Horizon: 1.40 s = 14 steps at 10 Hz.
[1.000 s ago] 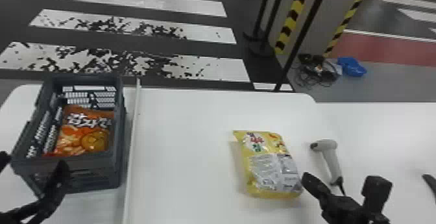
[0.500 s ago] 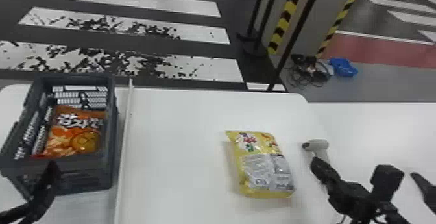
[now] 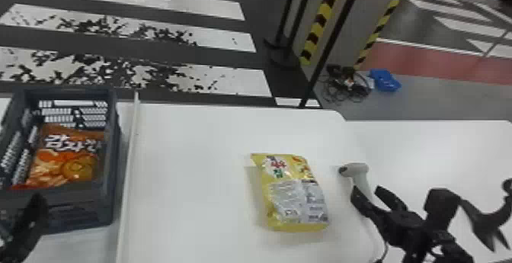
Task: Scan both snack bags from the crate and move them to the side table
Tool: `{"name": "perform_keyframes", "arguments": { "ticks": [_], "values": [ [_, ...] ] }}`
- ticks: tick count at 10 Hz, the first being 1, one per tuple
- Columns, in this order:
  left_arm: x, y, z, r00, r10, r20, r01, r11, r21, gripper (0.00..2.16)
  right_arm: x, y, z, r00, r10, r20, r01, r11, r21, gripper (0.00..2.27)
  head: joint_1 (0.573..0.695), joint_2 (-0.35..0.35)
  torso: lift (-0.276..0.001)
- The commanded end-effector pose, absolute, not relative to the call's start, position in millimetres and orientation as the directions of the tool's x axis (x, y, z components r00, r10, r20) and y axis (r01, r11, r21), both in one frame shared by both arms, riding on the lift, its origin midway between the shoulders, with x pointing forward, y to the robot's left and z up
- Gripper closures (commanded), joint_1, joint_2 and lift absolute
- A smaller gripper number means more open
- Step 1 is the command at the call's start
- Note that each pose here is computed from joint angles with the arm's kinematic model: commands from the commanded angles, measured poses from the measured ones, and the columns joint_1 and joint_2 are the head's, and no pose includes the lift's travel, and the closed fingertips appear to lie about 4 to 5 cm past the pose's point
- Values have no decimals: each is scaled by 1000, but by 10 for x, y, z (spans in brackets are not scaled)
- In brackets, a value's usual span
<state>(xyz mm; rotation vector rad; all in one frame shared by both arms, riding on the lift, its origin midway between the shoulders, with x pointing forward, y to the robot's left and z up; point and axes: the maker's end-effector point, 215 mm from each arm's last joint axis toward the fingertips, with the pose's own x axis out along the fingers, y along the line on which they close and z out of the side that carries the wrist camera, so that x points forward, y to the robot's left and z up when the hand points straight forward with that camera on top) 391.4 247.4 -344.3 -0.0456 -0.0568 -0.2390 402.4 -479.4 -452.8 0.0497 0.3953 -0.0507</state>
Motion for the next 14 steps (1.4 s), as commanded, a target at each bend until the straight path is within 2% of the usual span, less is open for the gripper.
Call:
{"name": "perform_keyframes", "arguments": {
  "ticks": [1,6,11,12,14],
  "values": [
    [3909,2474,-3452,970,-236,59,238,970,-38,70,4006,-4873,-4567,914,-45,-404,62,998,28,80,695,-319,-99],
    [3889,2505,-3472,971,-232,53,234,971,-35,73,4174,-5121,-4748,868,-37,-495,40,999,-5,80,695,-349,-99],
    [3852,2499,-3498,973,-227,50,229,973,-38,73,4419,-5310,-5026,826,-29,-563,31,999,-6,87,695,-350,-99],
    [3853,2506,-3497,973,-225,51,227,973,-38,73,4477,-5363,-5056,819,-28,-573,29,1000,-7,147,695,-350,-99],
    [3862,2520,-3487,974,-222,53,224,974,-37,73,4544,-5487,-5128,797,-33,-602,27,999,-19,539,695,-350,-99]
  ]
}}
